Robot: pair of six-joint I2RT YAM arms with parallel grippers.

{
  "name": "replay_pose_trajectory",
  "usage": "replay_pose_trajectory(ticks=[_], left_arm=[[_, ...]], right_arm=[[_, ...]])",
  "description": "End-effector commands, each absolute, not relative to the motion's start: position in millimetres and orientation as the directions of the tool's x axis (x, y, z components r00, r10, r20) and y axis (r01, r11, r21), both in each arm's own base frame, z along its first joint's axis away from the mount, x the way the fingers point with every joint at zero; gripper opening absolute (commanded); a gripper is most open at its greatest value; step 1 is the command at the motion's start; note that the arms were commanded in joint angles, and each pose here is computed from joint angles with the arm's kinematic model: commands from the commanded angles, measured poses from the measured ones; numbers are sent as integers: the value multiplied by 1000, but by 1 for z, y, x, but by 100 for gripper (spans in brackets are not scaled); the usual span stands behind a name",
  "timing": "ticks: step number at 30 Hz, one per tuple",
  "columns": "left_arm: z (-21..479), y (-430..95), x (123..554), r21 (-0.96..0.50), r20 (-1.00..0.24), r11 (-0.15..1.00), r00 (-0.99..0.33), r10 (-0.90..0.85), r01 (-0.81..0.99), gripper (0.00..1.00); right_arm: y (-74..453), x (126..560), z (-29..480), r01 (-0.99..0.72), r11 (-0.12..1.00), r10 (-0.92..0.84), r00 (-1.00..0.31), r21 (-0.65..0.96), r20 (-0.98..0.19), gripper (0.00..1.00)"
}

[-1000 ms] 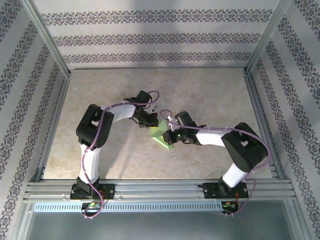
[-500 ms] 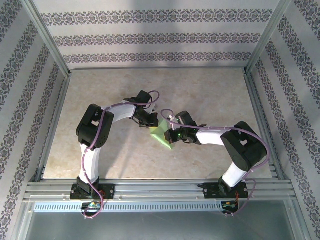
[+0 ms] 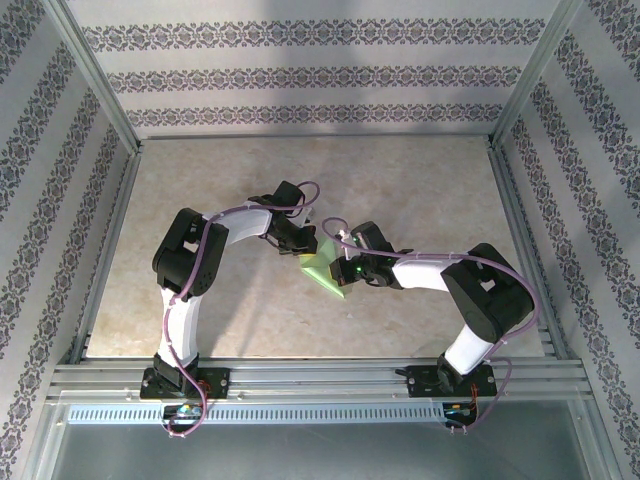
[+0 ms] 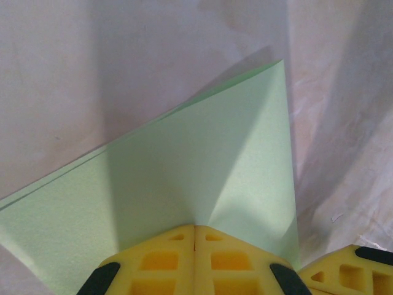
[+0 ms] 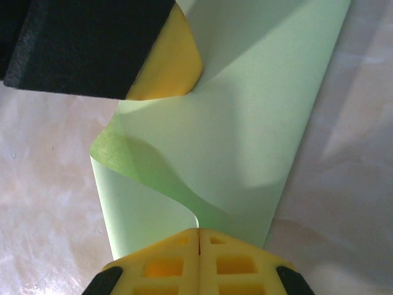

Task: Fold a paper plane with a square sheet of paper (fold left side to right side)
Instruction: Third fold the triangle at the center of the table.

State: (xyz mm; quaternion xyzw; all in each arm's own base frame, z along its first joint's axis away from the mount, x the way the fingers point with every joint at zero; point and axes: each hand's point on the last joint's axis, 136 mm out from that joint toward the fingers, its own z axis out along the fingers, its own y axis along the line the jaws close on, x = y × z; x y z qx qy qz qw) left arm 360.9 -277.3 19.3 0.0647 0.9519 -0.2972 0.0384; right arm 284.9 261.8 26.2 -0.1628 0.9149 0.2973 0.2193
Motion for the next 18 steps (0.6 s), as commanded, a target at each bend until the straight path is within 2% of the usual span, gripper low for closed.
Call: replay_pose_trajectory(ticks=[1,18], left_arm=[[-19,-265,338,-465,-20,876,-990,137,131,3],[-19,-264,338,-458,-21,879,-990,138,133,3]], right_arm=[[261,301,35,-424,782,-139,-833,456,-536,0],[259,296,27,-423,790,-169,-846,444,-505,0]])
